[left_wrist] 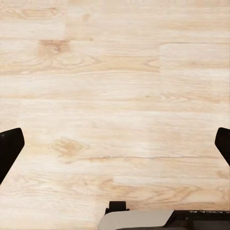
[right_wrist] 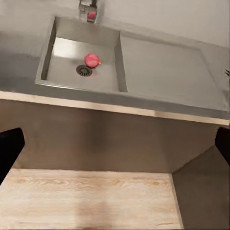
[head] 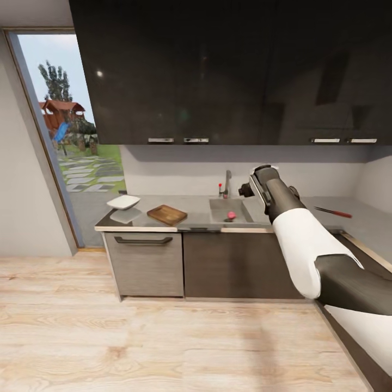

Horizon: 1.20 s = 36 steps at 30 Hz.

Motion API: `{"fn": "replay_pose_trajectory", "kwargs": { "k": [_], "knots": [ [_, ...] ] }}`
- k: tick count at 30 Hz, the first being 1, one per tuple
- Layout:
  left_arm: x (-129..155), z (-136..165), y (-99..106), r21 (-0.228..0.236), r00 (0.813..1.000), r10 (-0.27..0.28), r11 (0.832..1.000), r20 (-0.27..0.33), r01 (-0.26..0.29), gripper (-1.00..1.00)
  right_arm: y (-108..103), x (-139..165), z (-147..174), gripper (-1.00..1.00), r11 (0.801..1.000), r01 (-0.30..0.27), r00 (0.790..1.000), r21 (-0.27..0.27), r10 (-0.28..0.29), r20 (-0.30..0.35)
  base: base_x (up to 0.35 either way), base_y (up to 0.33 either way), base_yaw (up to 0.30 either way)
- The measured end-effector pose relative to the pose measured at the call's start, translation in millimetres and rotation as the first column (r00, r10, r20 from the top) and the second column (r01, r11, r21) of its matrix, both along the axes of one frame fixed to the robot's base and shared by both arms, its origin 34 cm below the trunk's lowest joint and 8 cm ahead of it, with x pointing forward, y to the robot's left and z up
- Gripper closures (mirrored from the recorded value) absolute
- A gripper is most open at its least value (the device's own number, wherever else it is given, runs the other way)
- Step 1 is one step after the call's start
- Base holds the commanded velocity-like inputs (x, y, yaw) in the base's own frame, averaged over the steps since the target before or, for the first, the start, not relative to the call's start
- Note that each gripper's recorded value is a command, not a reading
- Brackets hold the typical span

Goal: In the kitchen, take the Vidalia onion out of the sink, dice it on the chopping board with the paring knife, put the diced onion into the bowl on the countertop, then place both the paring knife and the chopping board into the sink.

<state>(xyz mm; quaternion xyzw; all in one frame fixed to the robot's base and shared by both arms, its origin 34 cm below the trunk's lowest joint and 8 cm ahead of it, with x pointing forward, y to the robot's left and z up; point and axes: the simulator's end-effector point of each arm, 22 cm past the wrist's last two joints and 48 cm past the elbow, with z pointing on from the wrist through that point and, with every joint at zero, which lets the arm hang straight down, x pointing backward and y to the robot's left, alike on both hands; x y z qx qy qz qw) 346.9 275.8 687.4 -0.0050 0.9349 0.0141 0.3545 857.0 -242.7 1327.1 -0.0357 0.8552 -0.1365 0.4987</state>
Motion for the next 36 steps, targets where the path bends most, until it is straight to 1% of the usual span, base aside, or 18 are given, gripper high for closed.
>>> {"fn": "replay_pose_trajectory", "kwargs": {
  "k": [1,2,6,9,12,19,22,27,32,34,36],
  "knots": [
    [0,0,0,0.000,1.000,0.000,1.000,0.000,0.000,-1.00,3,1,-1,-1.00,1.000,-0.015,1.000,0.007,0.015,-0.005,0.213,0.157,0.000],
    [0,0,1,0.001,1.000,0.000,1.000,0.000,0.000,-1.00,8,1,-4,-1.00,0.998,-0.048,0.999,0.031,0.049,-0.014,0.225,0.172,0.000],
    [0,0,2,0.002,1.000,0.001,1.000,0.000,-0.001,-1.00,16,1,-9,-1.00,0.991,-0.109,0.993,0.079,0.111,-0.031,0.235,0.196,0.000],
    [0,0,1,0.001,1.000,0.001,1.000,-0.001,-0.001,-1.00,22,1,-11,-1.00,0.986,-0.136,0.990,0.098,0.140,-0.035,0.221,0.223,0.000],
    [0,0,1,0.002,1.000,0.002,1.000,-0.002,-0.002,-1.00,33,0,-13,-1.00,0.977,-0.174,0.983,0.120,0.180,-0.042,0.207,0.236,0.000],
    [0,0,2,0.003,1.000,0.003,1.000,-0.002,-0.003,-1.00,47,-2,-18,-1.00,0.964,-0.220,0.972,0.150,0.230,-0.053,0.152,0.256,0.000],
    [0,0,2,0.003,1.000,0.004,1.000,-0.002,-0.004,-1.00,55,-3,-20,-1.00,0.954,-0.248,0.963,0.168,0.261,-0.059,0.103,0.272,0.000],
    [-1,-1,2,0.004,1.000,0.005,1.000,-0.003,-0.005,-1.00,60,-4,-25,-1.00,0.952,-0.264,0.958,0.155,0.278,-0.075,0.039,0.278,0.000],
    [0,0,2,0.005,1.000,0.006,1.000,-0.002,-0.006,-1.00,64,-5,-31,-1.00,0.954,-0.276,0.953,0.113,0.287,-0.095,0.004,0.281,0.000],
    [-1,-1,3,0.006,1.000,0.006,1.000,-0.004,-0.006,-1.00,65,-5,-31,-1.00,0.954,-0.278,0.953,0.108,0.288,-0.096,0.004,0.271,0.000],
    [-3,-2,5,0.009,1.000,0.007,1.000,-0.010,-0.007,-1.00,67,-6,-31,-1.00,0.954,-0.287,0.950,0.083,0.294,-0.101,0.047,0.149,0.000]
  ]
}}
